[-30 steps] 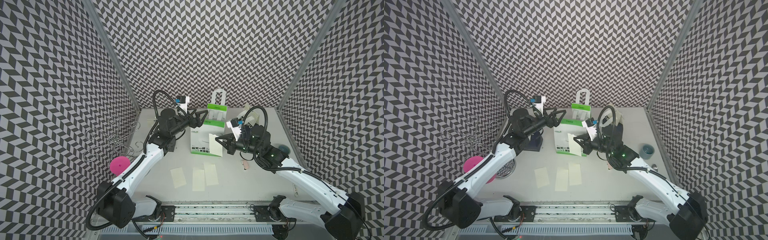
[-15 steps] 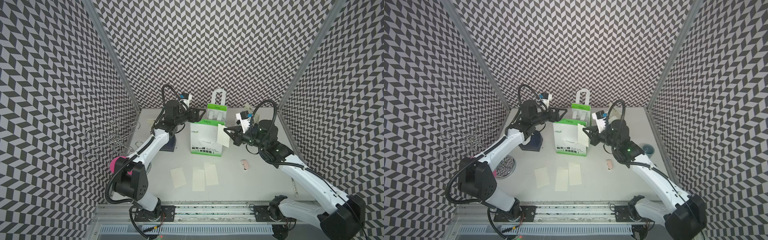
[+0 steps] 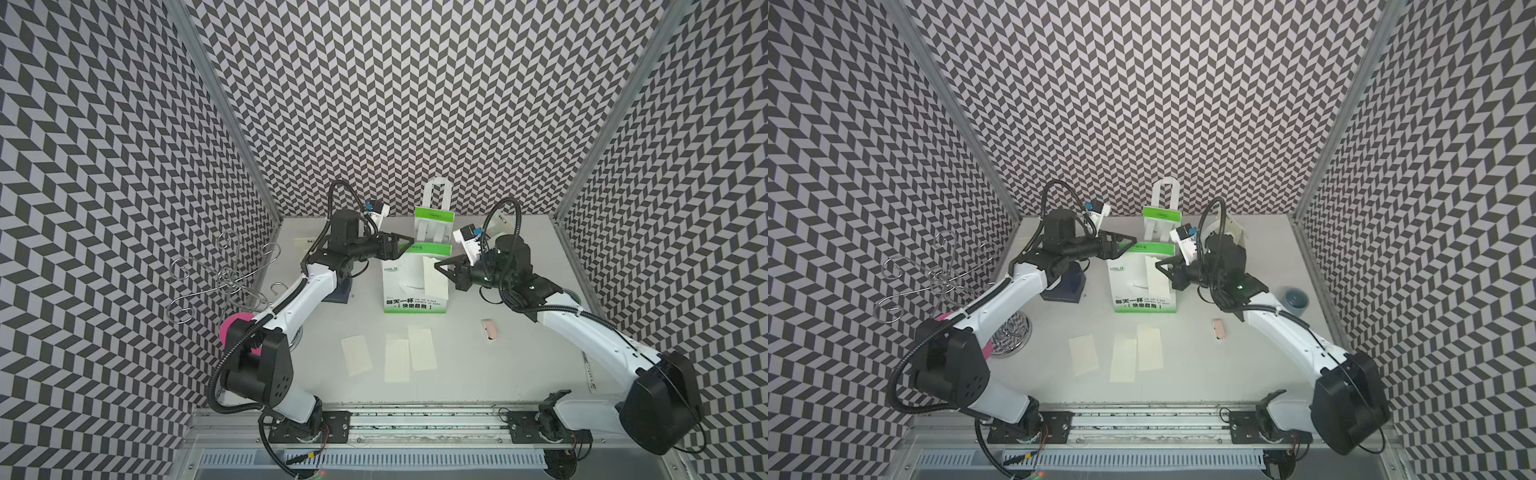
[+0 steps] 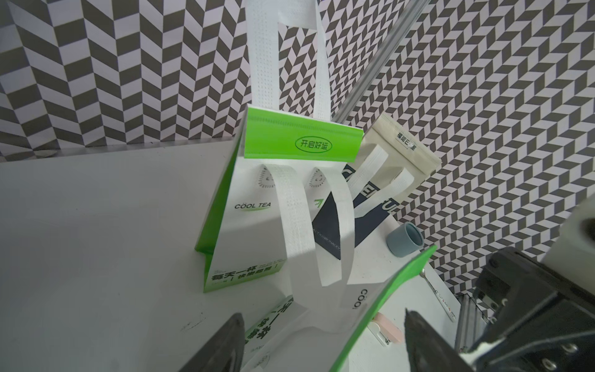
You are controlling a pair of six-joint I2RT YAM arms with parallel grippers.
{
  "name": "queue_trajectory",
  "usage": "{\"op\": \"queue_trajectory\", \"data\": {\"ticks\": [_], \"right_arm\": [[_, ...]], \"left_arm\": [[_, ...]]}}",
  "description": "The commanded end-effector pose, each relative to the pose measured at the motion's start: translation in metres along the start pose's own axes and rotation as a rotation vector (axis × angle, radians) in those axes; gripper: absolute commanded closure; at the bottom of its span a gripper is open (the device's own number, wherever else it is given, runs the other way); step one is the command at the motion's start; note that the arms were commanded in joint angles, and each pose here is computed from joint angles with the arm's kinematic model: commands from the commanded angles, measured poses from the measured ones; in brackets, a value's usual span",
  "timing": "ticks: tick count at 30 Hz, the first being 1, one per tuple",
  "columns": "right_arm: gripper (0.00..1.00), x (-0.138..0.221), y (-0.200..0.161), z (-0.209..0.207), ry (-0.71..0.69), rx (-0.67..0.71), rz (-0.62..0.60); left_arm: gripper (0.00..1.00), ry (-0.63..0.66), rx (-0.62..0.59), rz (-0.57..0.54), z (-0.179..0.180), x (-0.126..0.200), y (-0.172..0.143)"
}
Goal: Staple the receipts to the bags
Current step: Hold the receipt from the takeout bag.
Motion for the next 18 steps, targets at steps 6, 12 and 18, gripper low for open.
{"op": "queue_trajectory", "data": {"ticks": [6,12,18], "right_arm": [[1.0,-0.025,0.033,0.02,0.053,0.114,-0.04],[1.0,-0.037,0.032,0.016,0.048,0.117,-0.024],[1.0,-0.048,0.029,0.006,0.021,0.108,-0.016]], "left_arm": [[0.21,-0.035,-0.131,-0.032,-0.015,0.012,0.015],[0.25,-0.073,-0.202,-0.045,-0.019,0.014,0.016],[0.25,-0.121,-0.237,-0.047,-0.024,0.019,0.014]]}}
Point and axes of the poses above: each gripper's point midway between its finger pads, its own x axis back along the fingers, its own z axis along the line the jaws close on, y = z × x, the point moved 2 cm from there along x, back along the fingers, and after that the axes turned 5 degrees about -x, right-handed, at the moved point
